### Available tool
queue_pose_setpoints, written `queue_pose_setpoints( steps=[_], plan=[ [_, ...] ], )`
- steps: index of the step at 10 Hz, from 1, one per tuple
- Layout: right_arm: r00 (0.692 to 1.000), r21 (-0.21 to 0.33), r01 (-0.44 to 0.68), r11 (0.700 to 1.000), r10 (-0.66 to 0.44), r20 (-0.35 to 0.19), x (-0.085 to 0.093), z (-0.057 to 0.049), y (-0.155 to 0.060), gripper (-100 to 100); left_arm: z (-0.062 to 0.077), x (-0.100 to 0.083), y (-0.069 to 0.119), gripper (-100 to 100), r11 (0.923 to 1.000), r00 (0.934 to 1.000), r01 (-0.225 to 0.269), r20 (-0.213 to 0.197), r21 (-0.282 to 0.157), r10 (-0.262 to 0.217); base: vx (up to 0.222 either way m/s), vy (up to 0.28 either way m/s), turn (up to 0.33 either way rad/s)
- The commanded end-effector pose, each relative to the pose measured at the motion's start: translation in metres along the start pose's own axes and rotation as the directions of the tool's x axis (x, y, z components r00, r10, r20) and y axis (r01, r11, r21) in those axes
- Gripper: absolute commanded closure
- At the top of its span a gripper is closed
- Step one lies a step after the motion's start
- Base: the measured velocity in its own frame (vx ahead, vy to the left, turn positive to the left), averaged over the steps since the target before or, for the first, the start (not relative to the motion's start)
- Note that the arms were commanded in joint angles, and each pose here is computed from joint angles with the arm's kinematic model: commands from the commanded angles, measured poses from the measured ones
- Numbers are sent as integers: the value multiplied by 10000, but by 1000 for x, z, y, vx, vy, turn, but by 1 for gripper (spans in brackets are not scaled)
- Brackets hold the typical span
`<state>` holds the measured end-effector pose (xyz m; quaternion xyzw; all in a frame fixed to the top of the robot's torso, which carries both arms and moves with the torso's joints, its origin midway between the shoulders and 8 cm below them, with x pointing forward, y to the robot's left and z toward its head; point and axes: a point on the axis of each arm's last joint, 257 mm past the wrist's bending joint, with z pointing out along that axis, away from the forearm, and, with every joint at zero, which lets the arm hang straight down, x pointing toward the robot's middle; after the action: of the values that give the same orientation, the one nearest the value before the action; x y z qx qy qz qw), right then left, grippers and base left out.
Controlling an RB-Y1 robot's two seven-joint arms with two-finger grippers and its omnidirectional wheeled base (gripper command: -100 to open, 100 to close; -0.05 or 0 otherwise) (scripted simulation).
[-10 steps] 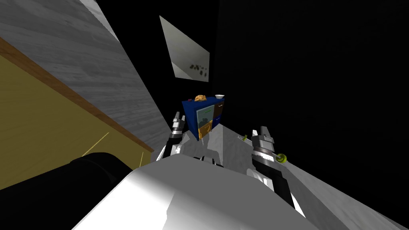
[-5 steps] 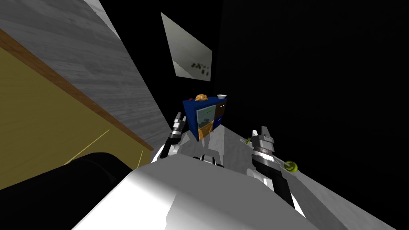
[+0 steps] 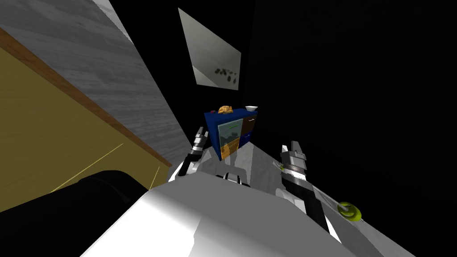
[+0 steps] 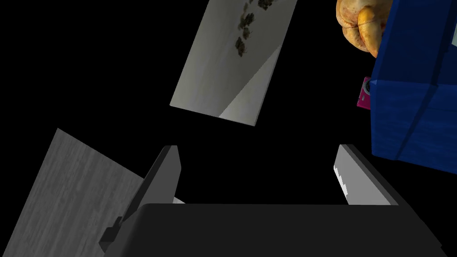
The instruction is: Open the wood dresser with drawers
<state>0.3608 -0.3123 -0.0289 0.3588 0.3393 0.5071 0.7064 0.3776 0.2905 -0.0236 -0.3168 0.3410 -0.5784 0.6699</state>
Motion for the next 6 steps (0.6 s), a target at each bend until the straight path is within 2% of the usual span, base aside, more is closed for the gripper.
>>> queue_pose_setpoints(
  steps=[1, 6],
  plan=[
    [10000, 0, -1, 10000, 1, 0, 0, 0, 0, 0, -3, -4, 15, -100, 9993, 9999, 136, 110, -337, -132, 173, -139, 184],
    [10000, -1, -1, 10000, 1, 0, 0, 0, 0, 0, -11, -12, 43, -100, 9943, 9979, 478, 471, -957, -435, 178, -141, 182]
  ],
)
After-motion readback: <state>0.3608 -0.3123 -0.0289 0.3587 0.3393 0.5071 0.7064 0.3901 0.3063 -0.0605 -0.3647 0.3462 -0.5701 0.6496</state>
